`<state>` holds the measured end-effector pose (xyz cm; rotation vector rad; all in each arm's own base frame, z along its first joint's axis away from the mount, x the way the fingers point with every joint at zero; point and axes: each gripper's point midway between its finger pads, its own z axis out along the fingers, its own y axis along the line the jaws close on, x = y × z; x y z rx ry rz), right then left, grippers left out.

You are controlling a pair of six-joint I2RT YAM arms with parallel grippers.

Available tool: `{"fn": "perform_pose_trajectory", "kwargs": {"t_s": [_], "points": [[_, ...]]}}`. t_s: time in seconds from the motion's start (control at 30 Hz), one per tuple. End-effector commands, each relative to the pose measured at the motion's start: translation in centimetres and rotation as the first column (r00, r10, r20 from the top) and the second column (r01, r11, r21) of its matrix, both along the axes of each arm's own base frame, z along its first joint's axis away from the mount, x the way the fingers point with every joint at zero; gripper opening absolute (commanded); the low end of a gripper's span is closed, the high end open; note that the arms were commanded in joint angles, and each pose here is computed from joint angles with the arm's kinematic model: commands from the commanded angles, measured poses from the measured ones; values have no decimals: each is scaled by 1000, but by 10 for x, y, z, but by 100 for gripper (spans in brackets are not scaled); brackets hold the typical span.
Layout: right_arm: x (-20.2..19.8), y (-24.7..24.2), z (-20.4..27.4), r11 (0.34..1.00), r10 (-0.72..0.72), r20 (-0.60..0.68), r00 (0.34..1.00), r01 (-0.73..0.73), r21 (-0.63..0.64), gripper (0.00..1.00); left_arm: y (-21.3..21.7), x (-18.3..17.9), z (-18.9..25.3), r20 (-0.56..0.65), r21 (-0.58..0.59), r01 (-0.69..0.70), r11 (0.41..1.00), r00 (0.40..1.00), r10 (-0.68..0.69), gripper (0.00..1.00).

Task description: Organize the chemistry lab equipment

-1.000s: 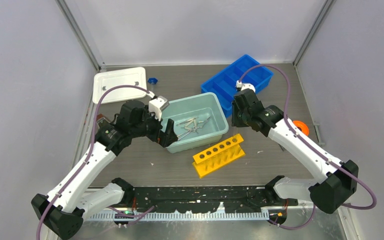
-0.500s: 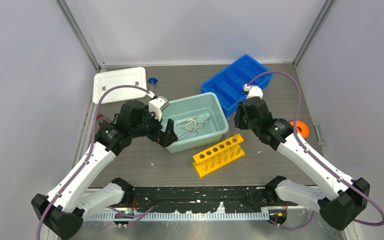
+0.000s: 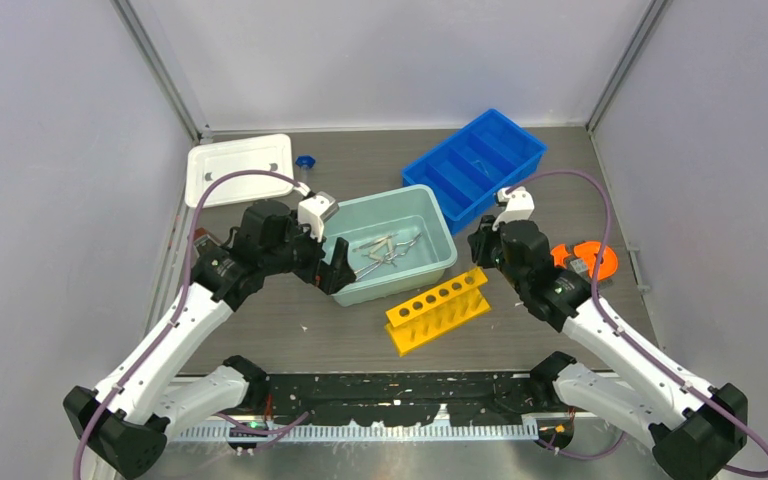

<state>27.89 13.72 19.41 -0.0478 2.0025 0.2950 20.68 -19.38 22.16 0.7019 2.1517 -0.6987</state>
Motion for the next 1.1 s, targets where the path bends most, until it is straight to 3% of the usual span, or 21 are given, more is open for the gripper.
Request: {"fn": "perform_pose_trajectory", "kwargs": {"t_s": [0.0, 0.67, 0.8, 0.87, 0.97, 1.07], "points": [[11, 1, 25, 999, -2, 127, 992, -3, 36, 24, -3, 5, 8, 46, -11, 13, 1000, 999, -12, 100], [9, 7, 35, 994, 69, 346, 936, -92, 51, 25, -3, 6, 7, 45, -9, 9, 1000, 999, -9, 100], [8, 5, 36, 995, 60, 328, 943, -81, 51, 26, -3, 6, 7, 44, -9, 9, 1000, 999, -9, 100], [7, 2, 32, 997, 35, 275, 961, -52, 57, 30, -3, 6, 7, 45, -10, 10, 1000, 999, -10, 100], [1, -1, 29, 998, 18, 146, 989, -25, 51, 51, -3, 5, 8, 49, -13, 11, 1000, 999, -10, 100], [-13, -7, 15, 1000, -6, -10, 1000, 7, 20, 59, -3, 4, 9, 50, -16, 14, 1000, 999, -13, 100]]}}
